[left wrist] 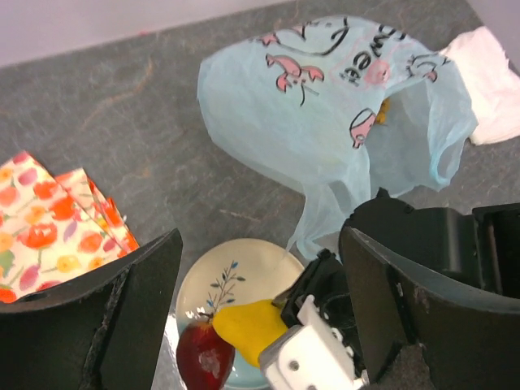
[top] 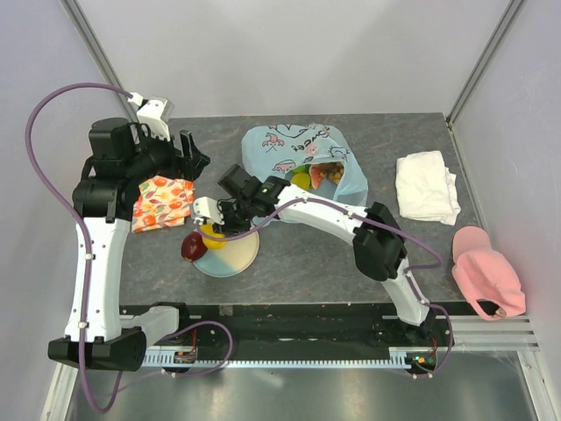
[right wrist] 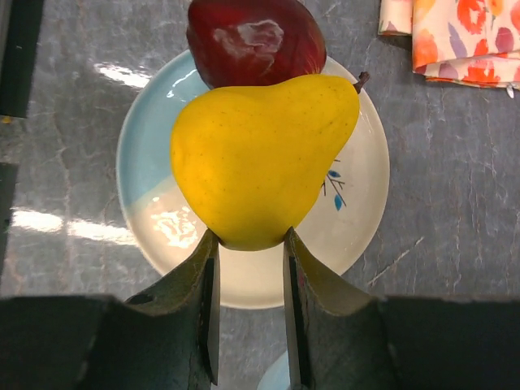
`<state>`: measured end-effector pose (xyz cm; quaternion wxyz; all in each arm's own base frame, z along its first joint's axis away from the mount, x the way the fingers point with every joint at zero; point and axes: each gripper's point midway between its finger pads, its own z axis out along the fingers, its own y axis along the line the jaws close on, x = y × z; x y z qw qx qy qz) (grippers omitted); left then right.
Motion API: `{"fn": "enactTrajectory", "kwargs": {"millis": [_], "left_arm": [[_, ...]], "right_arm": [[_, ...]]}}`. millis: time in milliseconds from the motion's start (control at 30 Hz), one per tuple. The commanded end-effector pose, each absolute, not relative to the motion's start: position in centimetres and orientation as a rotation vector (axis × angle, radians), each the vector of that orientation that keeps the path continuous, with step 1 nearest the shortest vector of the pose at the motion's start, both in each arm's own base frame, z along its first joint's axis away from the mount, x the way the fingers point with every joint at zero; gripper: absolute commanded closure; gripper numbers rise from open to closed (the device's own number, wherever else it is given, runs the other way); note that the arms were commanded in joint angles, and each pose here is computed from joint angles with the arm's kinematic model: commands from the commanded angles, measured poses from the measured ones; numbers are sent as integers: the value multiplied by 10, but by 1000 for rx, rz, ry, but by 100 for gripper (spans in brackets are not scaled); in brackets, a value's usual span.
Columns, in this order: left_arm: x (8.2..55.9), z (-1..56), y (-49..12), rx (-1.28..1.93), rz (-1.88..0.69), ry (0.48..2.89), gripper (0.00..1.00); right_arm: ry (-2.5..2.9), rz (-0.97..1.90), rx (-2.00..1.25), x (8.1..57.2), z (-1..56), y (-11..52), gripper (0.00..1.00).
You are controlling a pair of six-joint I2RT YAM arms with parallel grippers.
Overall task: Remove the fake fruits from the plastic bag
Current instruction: Place the fake fruit on the plate.
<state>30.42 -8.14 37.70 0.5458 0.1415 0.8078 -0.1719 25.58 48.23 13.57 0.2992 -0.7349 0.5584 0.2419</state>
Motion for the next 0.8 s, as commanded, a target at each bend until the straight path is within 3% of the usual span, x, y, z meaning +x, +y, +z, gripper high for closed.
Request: {"fn": "enactTrajectory", "kwargs": {"millis": [0, 567, 667, 767], "left_arm": [[300, 371, -83, 343, -458, 1935, 13], [308, 359, -88, 343, -521, 1968, 14], [308, 355, -90, 347, -537, 1976, 14], [309, 355, -91, 352, -546, 1973, 14]], "right_arm": [[1396, 561, -1942, 281, 140, 502, 82], [1397, 458, -1942, 306, 91, 519, 78], [1407, 459, -1908, 310, 91, 523, 73], [1408, 453, -1903, 310, 90, 524, 59]]}}
